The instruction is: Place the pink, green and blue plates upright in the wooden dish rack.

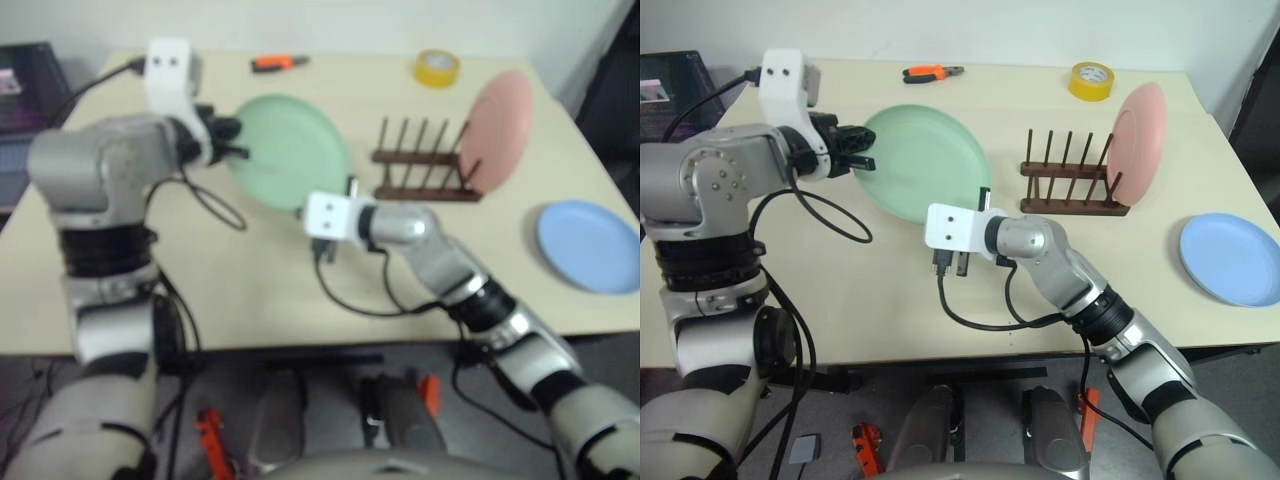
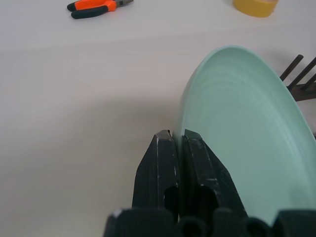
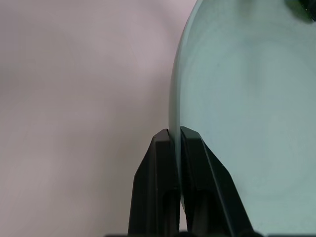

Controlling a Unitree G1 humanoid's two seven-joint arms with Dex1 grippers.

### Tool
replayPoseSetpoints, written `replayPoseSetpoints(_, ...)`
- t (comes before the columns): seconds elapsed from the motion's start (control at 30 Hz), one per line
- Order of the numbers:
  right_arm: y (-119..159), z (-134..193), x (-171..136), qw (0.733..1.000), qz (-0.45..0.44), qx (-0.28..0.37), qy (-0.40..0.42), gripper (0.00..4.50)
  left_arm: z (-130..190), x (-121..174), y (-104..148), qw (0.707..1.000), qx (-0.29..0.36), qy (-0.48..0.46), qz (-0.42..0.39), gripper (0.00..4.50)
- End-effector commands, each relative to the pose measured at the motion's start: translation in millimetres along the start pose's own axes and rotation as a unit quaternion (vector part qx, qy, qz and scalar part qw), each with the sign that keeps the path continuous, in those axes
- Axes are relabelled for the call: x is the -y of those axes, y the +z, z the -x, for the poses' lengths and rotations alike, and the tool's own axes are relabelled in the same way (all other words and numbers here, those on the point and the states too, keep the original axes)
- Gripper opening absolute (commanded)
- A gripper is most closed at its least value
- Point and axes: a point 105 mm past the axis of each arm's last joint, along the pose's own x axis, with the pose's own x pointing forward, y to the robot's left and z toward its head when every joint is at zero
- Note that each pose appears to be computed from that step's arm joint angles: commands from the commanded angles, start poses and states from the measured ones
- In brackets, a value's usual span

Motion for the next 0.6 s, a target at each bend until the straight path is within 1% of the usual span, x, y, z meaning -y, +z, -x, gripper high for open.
replayPoseSetpoints(0.03,15.7,9.4,25.1,0.998,0.014,0.035,-0.052,0.00,6.5,11.1,19.0,0.999,0.031,-0.029,-0.013,0.77)
replayPoseSetpoints(0.27,17.2,5.9,28.2,0.997,0.026,0.042,-0.056,0.00,17.7,13.6,26.3,0.998,0.034,-0.045,-0.033,3.23)
replayPoseSetpoints(0.33,19.7,4.8,31.1,0.997,0.025,0.050,-0.058,0.00,34.9,6.4,42.9,0.995,0.062,-0.052,-0.056,3.90)
replayPoseSetpoints(0.4,21.8,5.6,34.5,0.996,0.012,0.060,-0.062,0.00,59.9,0.3,64.8,0.988,0.108,-0.069,-0.083,3.90)
replayPoseSetpoints(0.47,22.8,7.4,37.7,0.995,-0.002,0.070,-0.065,0.00,78.4,-3.6,76.5,0.981,0.137,-0.083,-0.106,3.90)
replayPoseSetpoints(0.53,23.6,13.6,45.2,0.993,-0.025,0.086,-0.073,0.00,96.7,-1.4,80.0,0.967,0.179,-0.110,-0.146,3.90)
replayPoseSetpoints(0.6,24.5,25.7,60.7,0.988,-0.067,0.109,-0.091,0.00,113.0,8.5,71.8,0.945,0.211,-0.153,-0.200,3.90)
